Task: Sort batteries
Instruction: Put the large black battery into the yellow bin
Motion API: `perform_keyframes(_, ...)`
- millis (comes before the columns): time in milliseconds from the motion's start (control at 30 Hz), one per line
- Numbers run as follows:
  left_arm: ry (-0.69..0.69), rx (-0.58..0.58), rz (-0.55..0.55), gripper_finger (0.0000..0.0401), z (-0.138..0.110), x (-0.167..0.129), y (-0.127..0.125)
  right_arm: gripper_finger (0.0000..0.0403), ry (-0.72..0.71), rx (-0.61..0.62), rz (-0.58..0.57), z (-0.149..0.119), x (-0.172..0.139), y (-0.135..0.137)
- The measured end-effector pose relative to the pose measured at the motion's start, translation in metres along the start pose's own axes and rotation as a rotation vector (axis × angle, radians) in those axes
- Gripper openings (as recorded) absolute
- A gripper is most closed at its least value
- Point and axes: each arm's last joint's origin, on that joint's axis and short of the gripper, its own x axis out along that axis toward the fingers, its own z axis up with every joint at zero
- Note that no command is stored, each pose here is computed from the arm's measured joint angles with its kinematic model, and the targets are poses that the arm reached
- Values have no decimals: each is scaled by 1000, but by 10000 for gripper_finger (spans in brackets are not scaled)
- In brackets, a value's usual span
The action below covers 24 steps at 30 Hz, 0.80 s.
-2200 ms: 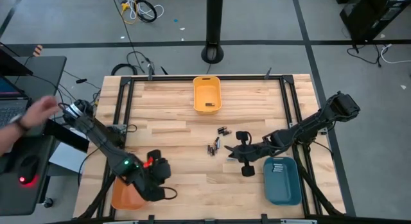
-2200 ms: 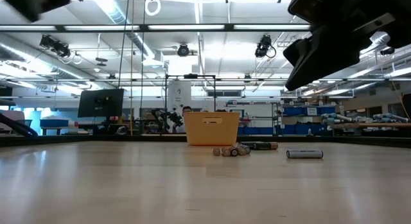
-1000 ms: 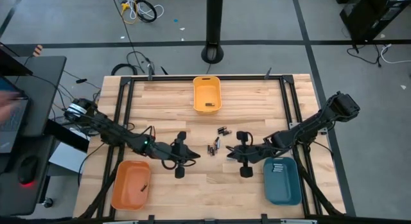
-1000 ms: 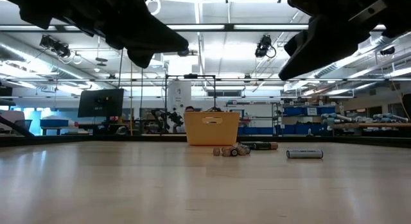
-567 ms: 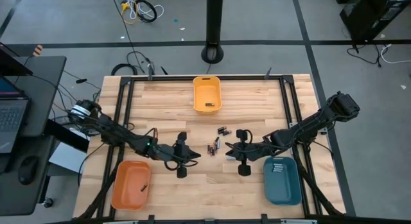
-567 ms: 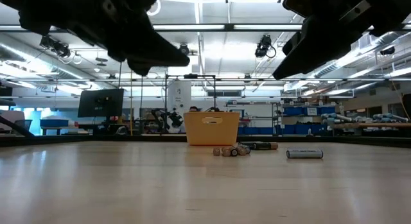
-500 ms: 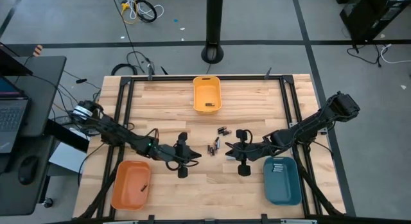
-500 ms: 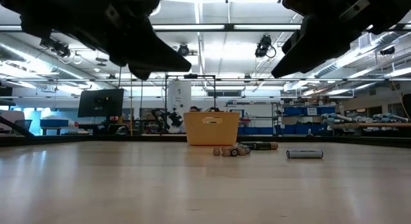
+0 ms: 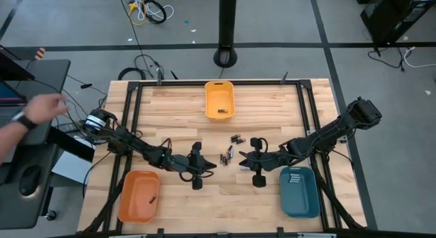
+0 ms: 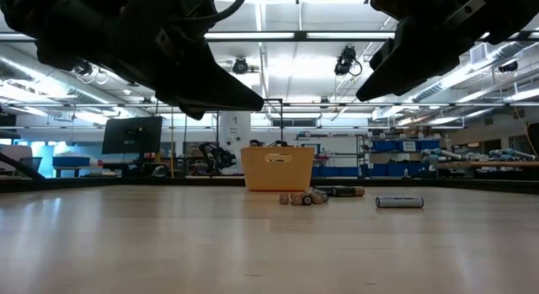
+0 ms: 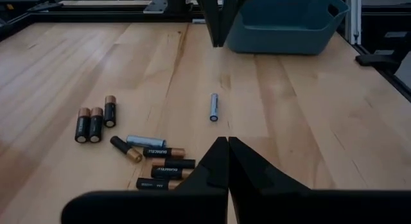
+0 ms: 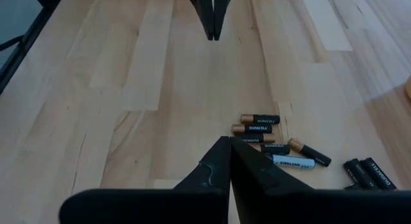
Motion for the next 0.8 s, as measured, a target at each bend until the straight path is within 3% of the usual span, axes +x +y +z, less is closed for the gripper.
perform_keyframes(800, -1, -1, -2, 6, 0, 0, 0, 23, 0, 1, 0, 0, 0, 0)
